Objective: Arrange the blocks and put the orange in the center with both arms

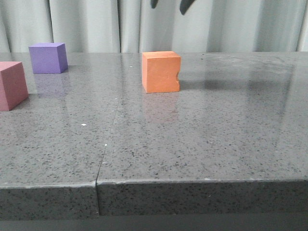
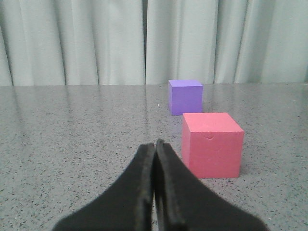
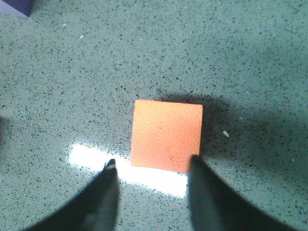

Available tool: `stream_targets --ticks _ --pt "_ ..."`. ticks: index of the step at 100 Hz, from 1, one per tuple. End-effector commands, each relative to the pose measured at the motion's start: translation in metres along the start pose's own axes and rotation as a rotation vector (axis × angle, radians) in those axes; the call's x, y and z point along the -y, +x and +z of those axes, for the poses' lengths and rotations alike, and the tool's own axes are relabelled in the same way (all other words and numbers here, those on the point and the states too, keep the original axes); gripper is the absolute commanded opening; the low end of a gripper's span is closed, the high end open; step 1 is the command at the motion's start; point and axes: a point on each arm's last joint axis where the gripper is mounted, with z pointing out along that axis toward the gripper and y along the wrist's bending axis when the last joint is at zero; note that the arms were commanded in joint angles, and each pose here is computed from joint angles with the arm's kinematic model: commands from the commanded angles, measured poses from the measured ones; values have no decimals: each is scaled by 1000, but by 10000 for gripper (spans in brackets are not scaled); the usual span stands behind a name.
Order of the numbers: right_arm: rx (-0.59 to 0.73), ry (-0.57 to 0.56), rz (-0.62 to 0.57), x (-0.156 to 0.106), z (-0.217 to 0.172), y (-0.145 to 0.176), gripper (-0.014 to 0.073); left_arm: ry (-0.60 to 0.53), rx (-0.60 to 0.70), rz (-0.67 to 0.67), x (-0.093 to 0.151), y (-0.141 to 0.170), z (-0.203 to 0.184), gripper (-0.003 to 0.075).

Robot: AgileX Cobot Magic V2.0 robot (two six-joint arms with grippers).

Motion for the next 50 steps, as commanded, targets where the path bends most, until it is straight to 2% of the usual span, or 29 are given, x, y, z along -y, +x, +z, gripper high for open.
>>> stream_targets --ticks 1,10,18,35,50 --pt "20 -1 -22 0 -46 5 137 -3 68 -4 0 4 -1 -20" --pt "39 -1 -25 0 -54 5 6 -3 68 -4 0 4 -1 -20" --pt "59 2 -28 1 -63 6 -70 -3 68 -4 0 4 -1 -20" --pt "82 2 -33 3 -85 14 -68 -3 68 -4 0 4 -1 -20" --pt "73 58 -42 14 -94 31 -68 -3 68 -4 0 4 -1 -20"
